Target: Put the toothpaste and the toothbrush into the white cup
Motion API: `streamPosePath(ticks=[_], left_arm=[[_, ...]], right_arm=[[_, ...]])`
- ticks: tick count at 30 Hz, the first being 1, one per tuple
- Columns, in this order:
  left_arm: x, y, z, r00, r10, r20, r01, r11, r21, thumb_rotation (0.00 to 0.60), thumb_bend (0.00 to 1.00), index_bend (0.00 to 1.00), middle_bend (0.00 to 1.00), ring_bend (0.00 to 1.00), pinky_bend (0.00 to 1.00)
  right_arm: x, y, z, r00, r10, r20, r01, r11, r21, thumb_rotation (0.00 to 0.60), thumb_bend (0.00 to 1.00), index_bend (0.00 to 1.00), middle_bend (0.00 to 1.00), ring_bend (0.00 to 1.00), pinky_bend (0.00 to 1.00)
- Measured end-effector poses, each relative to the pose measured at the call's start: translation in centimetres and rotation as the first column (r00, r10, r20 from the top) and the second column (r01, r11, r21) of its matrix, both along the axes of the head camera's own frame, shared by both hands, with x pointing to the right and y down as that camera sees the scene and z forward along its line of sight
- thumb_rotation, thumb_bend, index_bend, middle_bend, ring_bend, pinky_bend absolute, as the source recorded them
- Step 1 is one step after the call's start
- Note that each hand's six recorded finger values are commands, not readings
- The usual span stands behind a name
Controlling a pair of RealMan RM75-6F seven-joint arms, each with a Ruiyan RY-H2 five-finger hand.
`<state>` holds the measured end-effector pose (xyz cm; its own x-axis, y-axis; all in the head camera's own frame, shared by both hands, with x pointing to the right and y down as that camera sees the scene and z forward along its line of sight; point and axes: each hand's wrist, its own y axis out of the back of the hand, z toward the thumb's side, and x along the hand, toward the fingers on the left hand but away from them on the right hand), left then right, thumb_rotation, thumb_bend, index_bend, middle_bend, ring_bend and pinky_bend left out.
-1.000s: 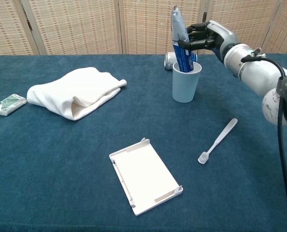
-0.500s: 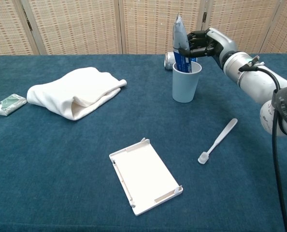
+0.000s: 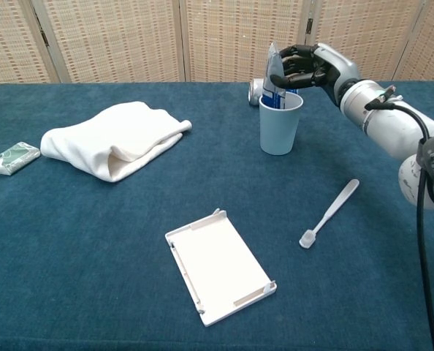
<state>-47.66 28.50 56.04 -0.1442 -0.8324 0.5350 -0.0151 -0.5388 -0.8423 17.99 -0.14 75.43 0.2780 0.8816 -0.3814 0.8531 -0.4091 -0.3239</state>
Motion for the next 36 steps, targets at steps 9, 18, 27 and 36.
streamPosePath(ticks=[9, 18, 27, 36], left_arm=[[0.1, 0.0, -0.2, 1.0, 0.0, -0.001, 0.0, 1.0, 0.004, 0.6, 0.17, 0.24, 0.08, 0.06, 0.21], [0.2, -0.4, -0.2, 1.0, 0.006, -0.004, -0.006, 1.0, 0.011, 0.6, 0.17, 0.24, 0.08, 0.06, 0.21], [0.7, -0.8, 0.2, 1.0, 0.022, -0.012, -0.021, 1.0, 0.012, 0.6, 0.17, 0.24, 0.08, 0.06, 0.21], [1.4, -1.2, 0.2, 0.999, 0.04, -0.022, -0.04, 0.999, 0.016, 0.6, 0.17, 0.24, 0.08, 0.06, 0.21]], right_arm=[[0.6, 0.1, -0.8, 1.0, -0.015, 0.011, 0.014, 0.999, 0.03, 0.6, 0.1, 0.15, 0.28, 0.1, 0.07], [3.2, 0.0, -4.3, 0.999, -0.033, 0.01, 0.031, 0.986, 0.165, 0.6, 0.16, 0.12, 0.24, 0.08, 0.04], [7.6, 2.0, -9.3, 0.996, -0.034, -0.078, 0.056, 0.953, 0.299, 0.6, 0.31, 0.12, 0.35, 0.17, 0.21], [11.7, 7.7, -12.9, 0.926, -0.162, -0.342, 0.273, 0.912, 0.307, 0.6, 0.31, 0.36, 0.49, 0.39, 0.47]])
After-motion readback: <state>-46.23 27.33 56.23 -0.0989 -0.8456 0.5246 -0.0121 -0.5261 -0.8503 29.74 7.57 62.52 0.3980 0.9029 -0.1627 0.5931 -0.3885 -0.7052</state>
